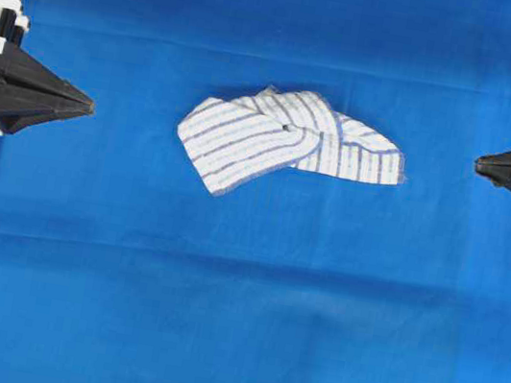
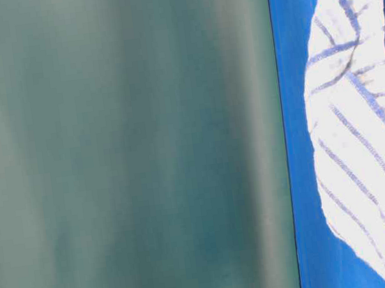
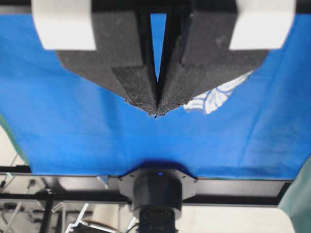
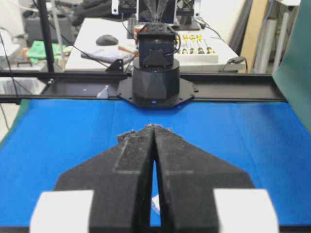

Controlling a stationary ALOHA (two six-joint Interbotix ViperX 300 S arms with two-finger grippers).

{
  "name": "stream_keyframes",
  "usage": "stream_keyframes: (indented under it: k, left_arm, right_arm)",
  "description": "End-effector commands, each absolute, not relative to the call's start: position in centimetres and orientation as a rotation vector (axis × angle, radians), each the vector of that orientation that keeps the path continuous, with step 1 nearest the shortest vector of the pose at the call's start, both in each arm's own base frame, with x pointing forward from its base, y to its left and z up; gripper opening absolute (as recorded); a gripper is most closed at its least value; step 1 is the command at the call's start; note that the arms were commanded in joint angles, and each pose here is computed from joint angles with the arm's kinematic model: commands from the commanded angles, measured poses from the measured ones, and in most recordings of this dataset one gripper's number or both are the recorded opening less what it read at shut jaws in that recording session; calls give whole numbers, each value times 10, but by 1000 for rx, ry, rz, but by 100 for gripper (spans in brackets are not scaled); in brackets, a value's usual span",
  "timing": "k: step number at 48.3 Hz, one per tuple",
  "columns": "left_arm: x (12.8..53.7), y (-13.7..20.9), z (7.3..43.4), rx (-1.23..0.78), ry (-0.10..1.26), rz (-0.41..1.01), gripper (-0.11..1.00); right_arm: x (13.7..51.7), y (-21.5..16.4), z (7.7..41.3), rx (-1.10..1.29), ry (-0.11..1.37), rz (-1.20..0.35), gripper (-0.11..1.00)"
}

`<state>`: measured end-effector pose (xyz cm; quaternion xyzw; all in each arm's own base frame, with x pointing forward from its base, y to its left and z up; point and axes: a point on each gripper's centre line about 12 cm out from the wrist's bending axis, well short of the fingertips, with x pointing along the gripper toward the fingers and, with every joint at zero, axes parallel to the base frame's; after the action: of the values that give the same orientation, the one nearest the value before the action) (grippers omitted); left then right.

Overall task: Lift the towel with both arms.
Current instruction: 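Move both grippers inward and grasp opposite edges of the striped towel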

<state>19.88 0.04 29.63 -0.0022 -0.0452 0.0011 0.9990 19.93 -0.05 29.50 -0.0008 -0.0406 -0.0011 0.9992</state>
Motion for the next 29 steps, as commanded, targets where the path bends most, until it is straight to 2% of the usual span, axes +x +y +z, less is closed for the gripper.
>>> stream_keyframes:
  k: [1, 17, 29]
  left_arm:
    - [201, 0, 300, -7, -97, 1, 0]
    - [212, 1, 291, -7, -67, 6, 0]
    - [237, 2, 267, -5, 20, 12, 2]
  right_arm:
    - [201, -1, 302, -2, -101, -4, 0]
    - [220, -2, 295, -5, 6, -10, 0]
    - [242, -10, 265, 10, 146, -41, 0]
